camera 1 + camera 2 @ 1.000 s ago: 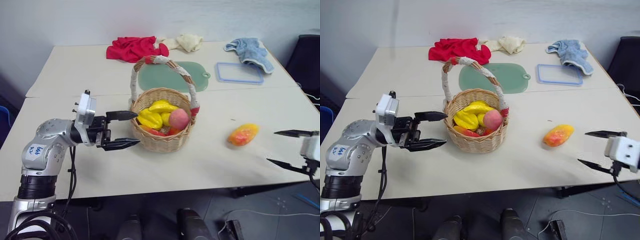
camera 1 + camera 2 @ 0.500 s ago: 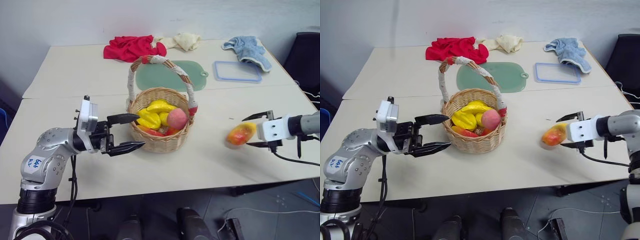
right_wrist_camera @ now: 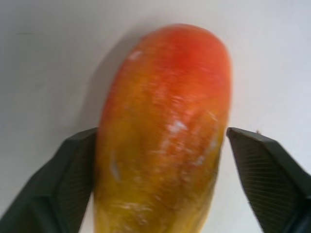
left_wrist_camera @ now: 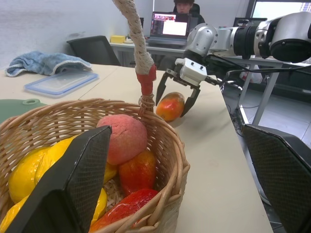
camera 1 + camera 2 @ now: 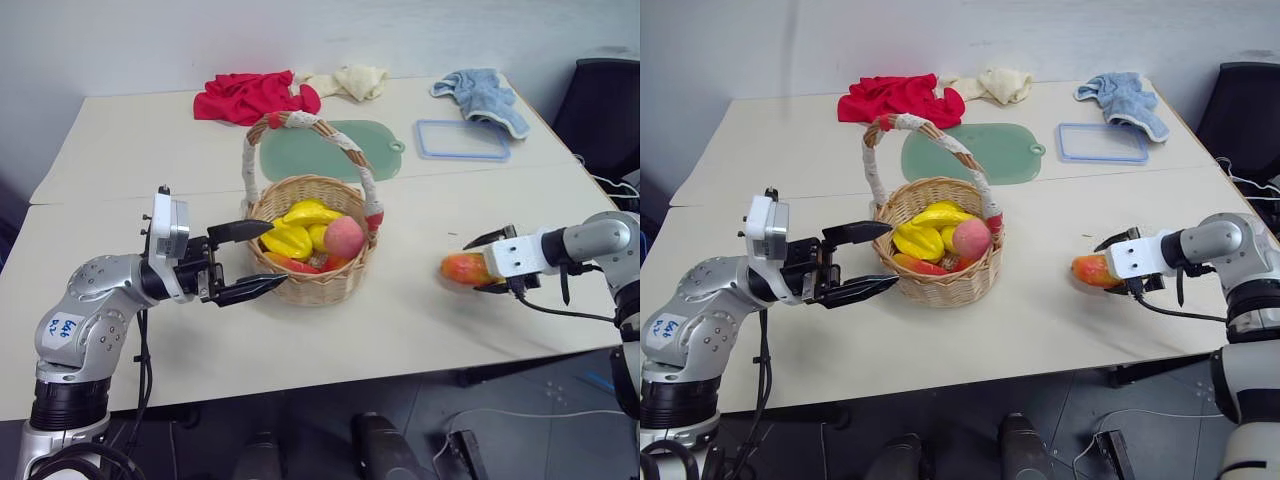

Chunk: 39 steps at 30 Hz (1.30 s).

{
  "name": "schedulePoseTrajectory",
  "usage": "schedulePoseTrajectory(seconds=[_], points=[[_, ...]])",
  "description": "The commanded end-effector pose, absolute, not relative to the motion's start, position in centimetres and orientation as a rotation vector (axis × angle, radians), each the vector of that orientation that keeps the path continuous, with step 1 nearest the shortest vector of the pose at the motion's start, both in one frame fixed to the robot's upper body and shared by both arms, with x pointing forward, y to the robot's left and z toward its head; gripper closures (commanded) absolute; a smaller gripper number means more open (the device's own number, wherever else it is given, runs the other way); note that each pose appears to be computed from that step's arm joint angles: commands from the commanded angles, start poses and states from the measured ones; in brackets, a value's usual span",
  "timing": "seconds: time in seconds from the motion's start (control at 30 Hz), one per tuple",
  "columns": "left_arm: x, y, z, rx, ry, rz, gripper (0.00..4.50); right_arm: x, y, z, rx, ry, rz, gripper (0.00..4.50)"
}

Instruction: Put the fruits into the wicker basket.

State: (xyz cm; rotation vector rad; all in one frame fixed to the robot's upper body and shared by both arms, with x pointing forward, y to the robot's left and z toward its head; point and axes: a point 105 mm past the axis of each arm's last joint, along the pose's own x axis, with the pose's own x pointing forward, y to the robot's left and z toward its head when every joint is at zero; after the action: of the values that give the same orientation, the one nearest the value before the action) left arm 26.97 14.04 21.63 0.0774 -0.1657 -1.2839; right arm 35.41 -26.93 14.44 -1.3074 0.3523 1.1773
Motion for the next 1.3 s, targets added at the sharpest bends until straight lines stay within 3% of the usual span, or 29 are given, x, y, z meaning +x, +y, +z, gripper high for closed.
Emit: schedulePoseTrajectory(seconds=[0.03, 0.2, 0.27, 0.43, 0.6, 0.7, 0.8, 0.9, 0.97, 1.13, 1.3], points=[[26.3, 14.2, 22.1, 0.085, -0.185, -1.295, 0.0, 34.2, -27.9, 16.5, -1.22, 0.389, 1.208, 1.65], [26.6, 15.3, 21.9, 0.064, -0.18, -1.229, 0.0, 32.3, -24.2, 19.7, -0.972, 0.242, 1.305, 1.65], [27.0, 16.6, 21.5, 0.028, -0.17, -1.175, 0.0, 30.0, -18.1, 23.0, -0.7, 0.069, 1.426, 1.65], [26.7, 19.2, 20.8, 0.014, -0.109, -1.11, 0.0, 23.9, -9.2, 26.9, -0.164, -0.014, 1.63, 1.65], [26.6, 21.2, 21.0, 0.001, -0.109, -1.018, 0.0, 24.4, -4.6, 28.8, 0.075, -0.092, 1.525, 1.65], [26.3, 23.0, 21.5, -0.011, -0.141, -0.918, 0.0, 27.5, -2.6, 26.6, 0.018, -0.076, 1.304, 1.65], [25.6, 23.0, 21.2, -0.013, -0.133, -0.907, 0.0, 30.1, -1.4, 26.4, 0.018, -0.122, 1.123, 1.65], [25.2, 22.5, 21.1, -0.013, -0.132, -0.915, 0.0, 31.5, -0.7, 25.8, -0.028, -0.136, 1.036, 1.65], [25.1, 22.2, 21.3, -0.016, -0.144, -0.917, 0.0, 31.6, -0.4, 24.8, -0.121, -0.138, 1.044, 1.65], [24.6, 20.3, 21.1, -0.058, -0.149, -0.968, 0.0, 29.7, 1.2, 25.1, -0.105, -0.213, 1.186, 0.04], [24.3, 19.4, 20.7, -0.085, -0.136, -0.99, 0.0, 26.3, -0.2, 26.7, -0.071, -0.365, 1.425, 0.04]])
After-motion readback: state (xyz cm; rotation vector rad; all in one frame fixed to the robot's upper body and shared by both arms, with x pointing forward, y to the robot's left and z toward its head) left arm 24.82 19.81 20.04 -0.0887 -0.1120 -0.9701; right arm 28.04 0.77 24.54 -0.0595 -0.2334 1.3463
